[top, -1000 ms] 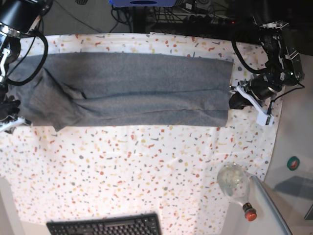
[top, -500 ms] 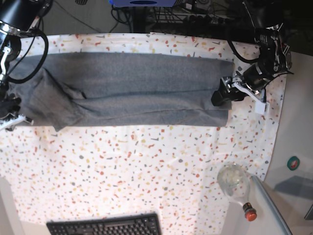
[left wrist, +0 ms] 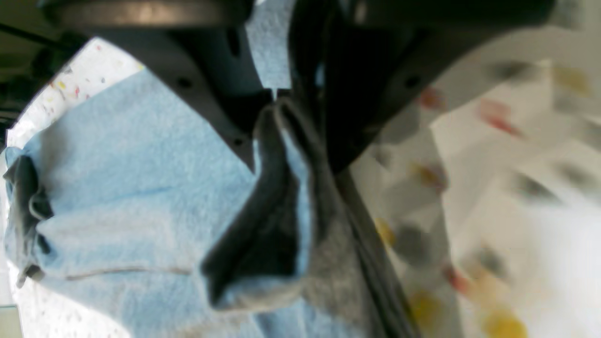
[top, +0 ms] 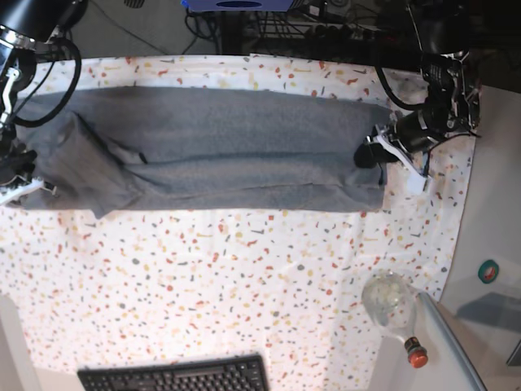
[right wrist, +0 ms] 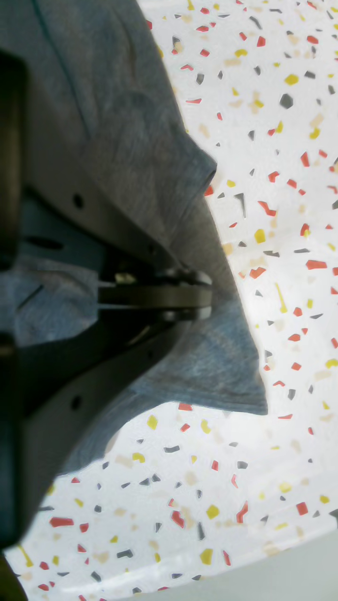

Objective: Layout the t-shirt on the table in an organized manner, then fold the t-shirt properly
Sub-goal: 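Pull the strip ends with both grippers to straighten the long fold, then fold the strip end with the left gripper toward the right gripper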

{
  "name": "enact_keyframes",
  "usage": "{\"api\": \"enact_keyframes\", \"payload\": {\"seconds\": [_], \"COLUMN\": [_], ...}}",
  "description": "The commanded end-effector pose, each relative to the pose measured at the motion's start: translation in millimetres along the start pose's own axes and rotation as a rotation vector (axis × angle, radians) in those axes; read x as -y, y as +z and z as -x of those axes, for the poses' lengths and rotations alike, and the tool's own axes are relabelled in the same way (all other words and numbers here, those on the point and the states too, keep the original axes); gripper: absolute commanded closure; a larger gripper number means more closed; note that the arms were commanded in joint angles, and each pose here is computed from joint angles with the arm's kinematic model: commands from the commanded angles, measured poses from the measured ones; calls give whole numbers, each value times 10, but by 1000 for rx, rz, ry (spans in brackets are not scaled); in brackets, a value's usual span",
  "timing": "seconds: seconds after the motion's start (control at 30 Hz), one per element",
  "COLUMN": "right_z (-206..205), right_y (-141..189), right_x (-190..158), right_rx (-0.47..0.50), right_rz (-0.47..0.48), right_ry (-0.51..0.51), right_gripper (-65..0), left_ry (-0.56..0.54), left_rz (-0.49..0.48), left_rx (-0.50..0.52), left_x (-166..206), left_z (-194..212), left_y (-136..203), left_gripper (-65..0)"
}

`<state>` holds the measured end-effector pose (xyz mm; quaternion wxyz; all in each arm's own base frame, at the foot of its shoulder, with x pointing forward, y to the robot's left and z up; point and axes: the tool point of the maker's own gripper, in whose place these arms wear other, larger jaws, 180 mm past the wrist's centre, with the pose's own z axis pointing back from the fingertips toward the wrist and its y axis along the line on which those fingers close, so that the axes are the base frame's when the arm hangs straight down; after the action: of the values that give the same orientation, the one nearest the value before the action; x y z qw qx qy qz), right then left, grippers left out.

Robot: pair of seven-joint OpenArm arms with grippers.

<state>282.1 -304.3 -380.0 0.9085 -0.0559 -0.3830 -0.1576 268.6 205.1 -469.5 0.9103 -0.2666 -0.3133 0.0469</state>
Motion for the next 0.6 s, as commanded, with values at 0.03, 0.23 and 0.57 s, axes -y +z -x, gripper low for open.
{"api": "enact_keyframes", "payload": {"seconds": [0.03,0.23,0.57], "right_z": [-192,-101,-82], "right_y": [43,55,60], "right_x": [21,57,62], "right_rx": [59,41,35], "right_rz": [1,7,8], "right_ry": [15,17,20], "right_gripper": [0,0,0], "left_ry": [-41,-139,-243], "left_rz": [-53,-119,-17], "left_rx": [83,117,61], "left_x": [-148,-115,729], "left_z": [-395,-585,-309], "left_y": [188,453,244], "left_gripper": [0,0,0]}}
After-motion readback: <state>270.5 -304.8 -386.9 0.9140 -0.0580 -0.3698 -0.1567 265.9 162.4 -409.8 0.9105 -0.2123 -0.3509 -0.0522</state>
